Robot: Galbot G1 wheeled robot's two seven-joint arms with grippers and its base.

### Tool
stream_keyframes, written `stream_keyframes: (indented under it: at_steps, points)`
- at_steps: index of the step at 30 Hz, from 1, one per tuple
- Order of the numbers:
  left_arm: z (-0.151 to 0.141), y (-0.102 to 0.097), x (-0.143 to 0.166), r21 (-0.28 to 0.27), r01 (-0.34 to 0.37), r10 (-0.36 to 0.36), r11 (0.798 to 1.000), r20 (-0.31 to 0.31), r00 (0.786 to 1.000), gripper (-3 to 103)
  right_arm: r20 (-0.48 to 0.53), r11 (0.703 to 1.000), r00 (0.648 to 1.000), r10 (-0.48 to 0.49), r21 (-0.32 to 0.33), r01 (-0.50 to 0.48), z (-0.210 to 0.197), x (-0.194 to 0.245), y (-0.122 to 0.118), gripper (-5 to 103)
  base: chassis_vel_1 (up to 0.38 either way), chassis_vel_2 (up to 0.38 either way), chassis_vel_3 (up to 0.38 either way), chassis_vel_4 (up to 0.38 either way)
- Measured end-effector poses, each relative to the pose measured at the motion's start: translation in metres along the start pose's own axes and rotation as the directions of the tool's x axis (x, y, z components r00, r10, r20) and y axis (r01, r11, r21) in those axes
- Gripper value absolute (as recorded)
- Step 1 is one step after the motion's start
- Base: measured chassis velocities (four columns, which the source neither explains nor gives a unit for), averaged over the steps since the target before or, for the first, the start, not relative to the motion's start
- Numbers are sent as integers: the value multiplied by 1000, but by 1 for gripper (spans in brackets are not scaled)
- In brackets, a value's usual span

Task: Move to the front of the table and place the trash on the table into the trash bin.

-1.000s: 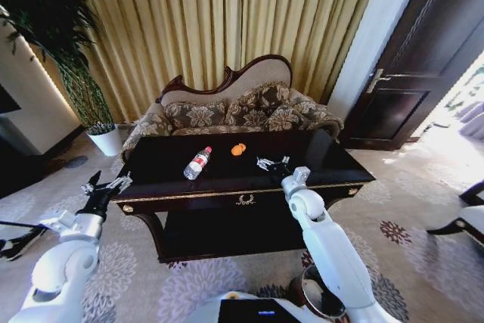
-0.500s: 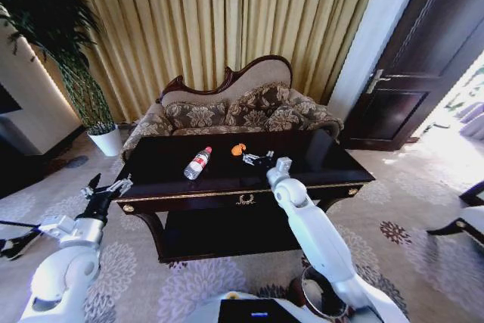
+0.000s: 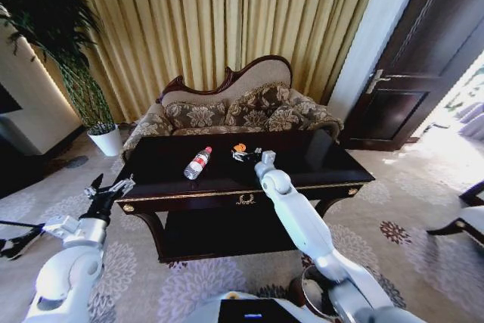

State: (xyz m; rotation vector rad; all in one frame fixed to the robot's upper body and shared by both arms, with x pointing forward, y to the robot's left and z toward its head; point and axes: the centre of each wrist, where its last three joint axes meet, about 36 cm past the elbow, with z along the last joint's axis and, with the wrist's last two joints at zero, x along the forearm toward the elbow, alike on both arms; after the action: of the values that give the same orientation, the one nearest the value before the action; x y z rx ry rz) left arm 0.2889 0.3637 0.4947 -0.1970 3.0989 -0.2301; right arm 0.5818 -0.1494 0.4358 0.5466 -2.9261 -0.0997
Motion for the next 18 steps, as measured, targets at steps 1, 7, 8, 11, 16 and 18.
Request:
stream_keyframes:
  at_steps: [1, 7, 8, 11, 16, 18]
  points:
    - [0, 1, 0, -1, 3, -3, 1000, -1, 1000, 100, -6, 1000, 1000, 2, 8, -2, 1, -4, -2, 100, 0, 0, 0, 0]
    - [-1, 3, 0, -4, 6, -6, 1000, 2, 1000, 100, -17, 999, 1000, 12, 32, -11, 4, -17, -5, 100, 0, 0, 0, 0]
    - [-1, 3, 1, -4, 6, -6, 1000, 2, 1000, 100, -23, 999, 1000, 12, 36, -12, 5, -18, -6, 100, 0, 0, 0, 0]
    - [0, 3, 1, -2, 6, -6, 1000, 3, 1000, 100, -56, 998, 998, 20, 55, -17, 5, -20, -7, 100, 0, 0, 0, 0]
    - [1, 3, 3, 4, 6, -6, 1000, 2, 1000, 100, -119, 996, 992, 49, 76, -41, -16, -19, -6, 100, 0, 0, 0, 0]
    - [2, 3, 3, 6, 7, -7, 1000, 1, 1000, 100, -146, 996, 988, 58, 75, -47, -27, -18, -5, 100, 0, 0, 0, 0]
